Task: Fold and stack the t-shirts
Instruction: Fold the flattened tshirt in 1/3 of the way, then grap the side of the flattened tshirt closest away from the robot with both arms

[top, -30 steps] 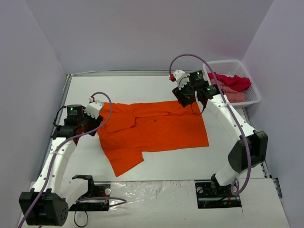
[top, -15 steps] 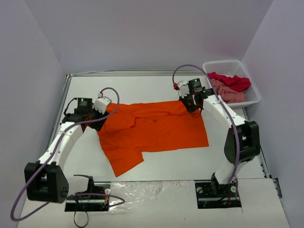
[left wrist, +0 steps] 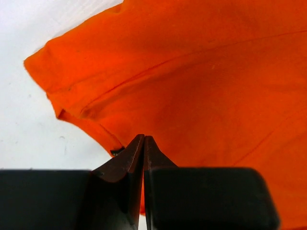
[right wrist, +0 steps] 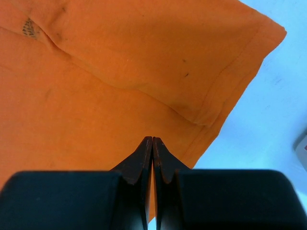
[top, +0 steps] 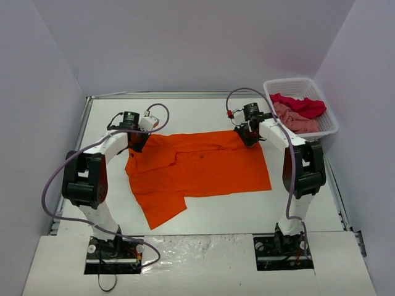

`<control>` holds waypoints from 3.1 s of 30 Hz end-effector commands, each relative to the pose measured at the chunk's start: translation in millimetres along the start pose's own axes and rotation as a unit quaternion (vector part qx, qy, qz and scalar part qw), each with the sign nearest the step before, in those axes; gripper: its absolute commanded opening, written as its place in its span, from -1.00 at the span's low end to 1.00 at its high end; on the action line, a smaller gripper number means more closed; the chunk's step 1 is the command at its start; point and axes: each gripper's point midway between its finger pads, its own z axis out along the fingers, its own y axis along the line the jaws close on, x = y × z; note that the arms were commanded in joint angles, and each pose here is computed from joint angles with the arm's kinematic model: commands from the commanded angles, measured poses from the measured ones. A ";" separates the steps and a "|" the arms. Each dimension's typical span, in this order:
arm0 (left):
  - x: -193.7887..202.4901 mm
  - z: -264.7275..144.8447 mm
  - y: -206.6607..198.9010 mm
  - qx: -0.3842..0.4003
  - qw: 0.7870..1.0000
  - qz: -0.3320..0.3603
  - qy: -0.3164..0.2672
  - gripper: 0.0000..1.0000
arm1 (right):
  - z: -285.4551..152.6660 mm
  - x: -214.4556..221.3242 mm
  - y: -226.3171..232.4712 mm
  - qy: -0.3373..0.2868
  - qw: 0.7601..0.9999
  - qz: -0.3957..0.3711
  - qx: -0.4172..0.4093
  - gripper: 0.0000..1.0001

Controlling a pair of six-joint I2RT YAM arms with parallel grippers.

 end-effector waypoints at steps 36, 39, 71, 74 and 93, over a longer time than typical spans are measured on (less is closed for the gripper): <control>16.3 59.1 7.6 0.005 0.998 -0.021 0.061 -0.95 | 99.6 -2.3 -32.5 0.049 0.998 0.045 -0.018 -1.00; 19.4 65.4 11.7 0.002 0.996 -0.028 0.079 -0.95 | 107.4 6.9 -36.4 0.061 0.997 0.052 -0.017 -1.00; -38.1 68.0 49.7 -0.060 0.996 0.001 0.069 -0.95 | 89.9 -60.8 -33.8 0.001 0.998 0.034 -0.046 -1.00; -54.7 49.6 54.8 -0.080 0.996 0.009 0.041 -0.93 | 72.3 -77.6 -28.1 -0.020 0.999 0.024 -0.043 -1.00; -133.9 -128.2 48.8 -0.151 0.978 0.052 -0.132 0.02 | -57.8 -135.6 -30.3 -0.131 0.991 0.009 -0.005 -0.37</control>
